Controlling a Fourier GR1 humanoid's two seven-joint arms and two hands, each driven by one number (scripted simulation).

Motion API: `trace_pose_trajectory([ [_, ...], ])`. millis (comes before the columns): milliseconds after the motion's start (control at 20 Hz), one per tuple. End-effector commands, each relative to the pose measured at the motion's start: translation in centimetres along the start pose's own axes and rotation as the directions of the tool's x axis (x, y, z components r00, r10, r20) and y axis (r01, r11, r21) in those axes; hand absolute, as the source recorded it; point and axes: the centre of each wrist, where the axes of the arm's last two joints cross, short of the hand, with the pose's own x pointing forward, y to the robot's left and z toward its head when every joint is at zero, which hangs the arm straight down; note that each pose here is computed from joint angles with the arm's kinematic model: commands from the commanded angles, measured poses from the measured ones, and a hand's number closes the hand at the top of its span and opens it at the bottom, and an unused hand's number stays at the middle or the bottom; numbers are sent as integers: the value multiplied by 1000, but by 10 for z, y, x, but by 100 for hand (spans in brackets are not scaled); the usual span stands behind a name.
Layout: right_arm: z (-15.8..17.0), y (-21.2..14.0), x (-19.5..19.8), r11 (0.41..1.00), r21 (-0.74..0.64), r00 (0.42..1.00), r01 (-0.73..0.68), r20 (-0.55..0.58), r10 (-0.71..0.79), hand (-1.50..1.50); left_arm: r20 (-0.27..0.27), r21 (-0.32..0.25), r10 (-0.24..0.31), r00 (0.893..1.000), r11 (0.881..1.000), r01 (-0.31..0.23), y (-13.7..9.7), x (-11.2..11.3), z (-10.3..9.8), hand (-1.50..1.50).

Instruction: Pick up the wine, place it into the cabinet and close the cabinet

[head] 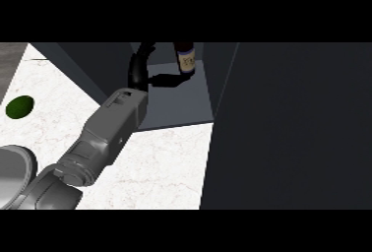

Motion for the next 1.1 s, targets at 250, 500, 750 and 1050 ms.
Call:
trace_pose_trajectory([
  [250,8,-2,29,997,12,997,79,-4,-79,-150,87,-81,217,972,974,-211,7,27,-19,150],
  [500,7,-7,37,997,-6,997,74,2,-74,-150,100,-190,355,929,924,-333,-19,34,-10,150],
  [750,16,-2,42,996,-6,996,86,-27,-87,-150,94,-232,367,926,912,-338,-21,45,-15,-150],
  [1050,17,-5,51,996,-54,997,71,-24,-73,-150,41,-250,406,913,889,-384,-39,46,-5,-150],
])
